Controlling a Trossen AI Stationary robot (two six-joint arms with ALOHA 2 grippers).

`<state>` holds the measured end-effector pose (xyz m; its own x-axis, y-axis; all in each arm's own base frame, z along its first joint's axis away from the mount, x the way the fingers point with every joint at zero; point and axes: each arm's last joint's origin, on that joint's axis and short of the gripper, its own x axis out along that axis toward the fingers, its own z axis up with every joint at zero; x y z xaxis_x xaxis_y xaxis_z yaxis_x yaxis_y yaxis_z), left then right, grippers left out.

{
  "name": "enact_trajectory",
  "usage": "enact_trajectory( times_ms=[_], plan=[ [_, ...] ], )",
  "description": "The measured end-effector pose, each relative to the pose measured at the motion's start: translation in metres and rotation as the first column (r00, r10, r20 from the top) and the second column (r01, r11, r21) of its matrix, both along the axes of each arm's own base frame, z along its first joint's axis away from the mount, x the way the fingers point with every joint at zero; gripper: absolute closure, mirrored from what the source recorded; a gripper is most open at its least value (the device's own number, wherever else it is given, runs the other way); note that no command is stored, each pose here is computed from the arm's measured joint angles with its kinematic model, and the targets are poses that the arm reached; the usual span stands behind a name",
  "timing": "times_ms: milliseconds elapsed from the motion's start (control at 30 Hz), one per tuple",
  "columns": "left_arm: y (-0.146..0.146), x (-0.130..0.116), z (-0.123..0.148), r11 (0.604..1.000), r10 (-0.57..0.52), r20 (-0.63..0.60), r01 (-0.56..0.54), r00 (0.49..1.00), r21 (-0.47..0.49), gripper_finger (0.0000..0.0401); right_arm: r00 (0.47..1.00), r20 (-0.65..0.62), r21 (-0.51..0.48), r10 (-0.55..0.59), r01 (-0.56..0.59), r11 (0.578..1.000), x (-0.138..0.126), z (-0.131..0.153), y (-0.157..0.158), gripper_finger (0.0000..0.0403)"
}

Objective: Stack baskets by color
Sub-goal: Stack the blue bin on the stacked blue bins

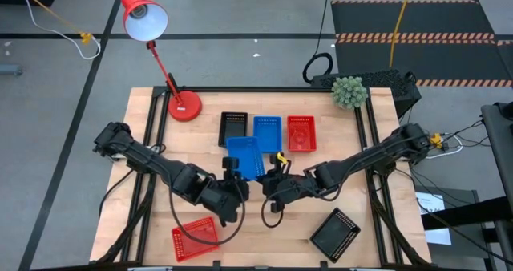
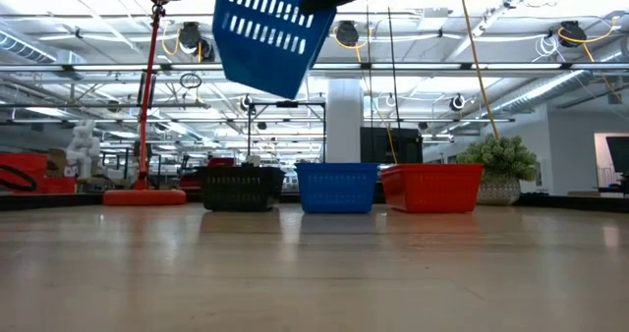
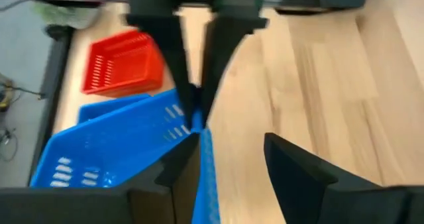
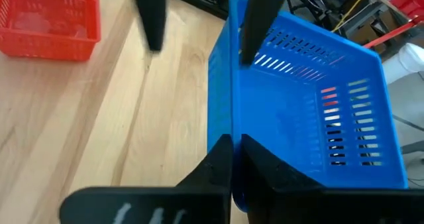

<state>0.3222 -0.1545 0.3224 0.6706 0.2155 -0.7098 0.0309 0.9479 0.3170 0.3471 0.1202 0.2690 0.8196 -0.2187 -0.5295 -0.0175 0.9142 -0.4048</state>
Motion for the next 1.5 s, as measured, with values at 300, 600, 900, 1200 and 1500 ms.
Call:
enact_trajectory(
  times_ms=[300,600,900,1200,1500],
  plan=[
    [-0.006,-0.020,0.020,0.994,0.108,0.130,-0.109,0.986,0.006,0.0229,0.997,-0.050,0.003,0.054,-0.054,0.999,-0.016,0.015,-0.005,0.0398],
    [-0.020,-0.036,0.021,0.988,0.154,0.150,-0.154,0.977,-0.014,0.0229,0.993,-0.083,-0.051,0.085,-0.089,0.995,-0.029,0.027,-0.011,0.0398],
    [-0.026,-0.058,0.015,0.972,0.228,0.106,-0.232,0.968,0.025,0.0229,0.992,-0.114,-0.080,0.050,-0.060,0.995,-0.026,0.026,-0.028,0.0398],
    [-0.027,-0.082,0.009,0.943,0.328,0.038,-0.330,0.944,0.045,0.0229,0.990,-0.126,-0.039,-0.064,0.060,0.997,-0.022,0.024,-0.054,0.0395],
    [-0.034,-0.094,0.008,0.941,0.333,0.026,-0.334,0.942,0.050,0.0229,0.981,-0.166,-0.063,-0.105,0.096,0.993,-0.022,0.015,-0.070,0.0393]
  ],
)
